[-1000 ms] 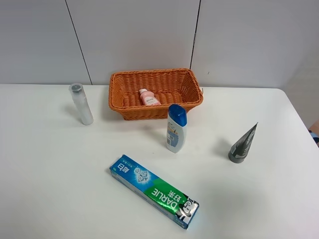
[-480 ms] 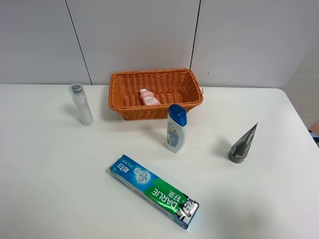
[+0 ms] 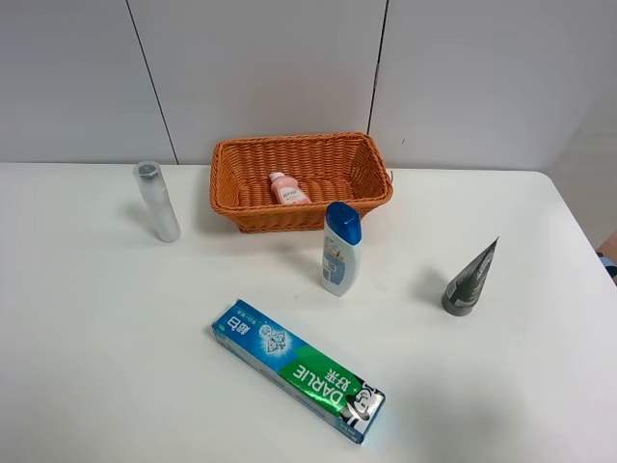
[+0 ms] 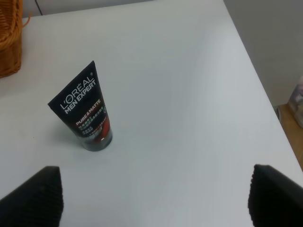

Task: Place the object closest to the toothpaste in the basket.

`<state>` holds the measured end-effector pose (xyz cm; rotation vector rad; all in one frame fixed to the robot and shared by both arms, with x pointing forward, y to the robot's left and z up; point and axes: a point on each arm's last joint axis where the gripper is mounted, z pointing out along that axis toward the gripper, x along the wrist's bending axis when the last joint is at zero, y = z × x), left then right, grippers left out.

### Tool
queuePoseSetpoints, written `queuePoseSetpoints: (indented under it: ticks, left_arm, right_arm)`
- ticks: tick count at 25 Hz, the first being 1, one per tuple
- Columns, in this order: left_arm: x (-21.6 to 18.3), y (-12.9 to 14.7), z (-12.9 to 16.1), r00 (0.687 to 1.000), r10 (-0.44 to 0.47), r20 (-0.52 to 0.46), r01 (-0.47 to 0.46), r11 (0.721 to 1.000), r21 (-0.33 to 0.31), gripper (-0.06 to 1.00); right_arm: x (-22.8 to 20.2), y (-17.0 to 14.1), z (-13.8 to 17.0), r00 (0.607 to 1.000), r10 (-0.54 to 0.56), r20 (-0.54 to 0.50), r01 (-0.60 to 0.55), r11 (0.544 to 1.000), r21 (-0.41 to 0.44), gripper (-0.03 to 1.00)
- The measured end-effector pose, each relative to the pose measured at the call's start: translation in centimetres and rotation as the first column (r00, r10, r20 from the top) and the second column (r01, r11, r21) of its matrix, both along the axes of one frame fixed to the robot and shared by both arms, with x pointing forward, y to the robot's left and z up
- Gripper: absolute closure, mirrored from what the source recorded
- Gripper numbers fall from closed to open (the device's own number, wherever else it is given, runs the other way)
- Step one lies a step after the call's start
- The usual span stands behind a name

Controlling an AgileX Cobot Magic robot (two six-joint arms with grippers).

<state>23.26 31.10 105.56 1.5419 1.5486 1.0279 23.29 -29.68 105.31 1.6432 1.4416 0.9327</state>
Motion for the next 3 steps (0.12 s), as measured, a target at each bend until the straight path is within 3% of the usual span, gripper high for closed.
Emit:
queuePoseSetpoints:
  ticks: [3]
  left_arm:
    - [0.00, 0.00, 0.00, 1.000, 0.000, 0.000, 0.000, 1.000, 0.000, -0.05]
  right_arm:
    - [0.00, 0.00, 0.00, 1.000, 0.000, 0.000, 0.000, 1.000, 0.000, 0.19]
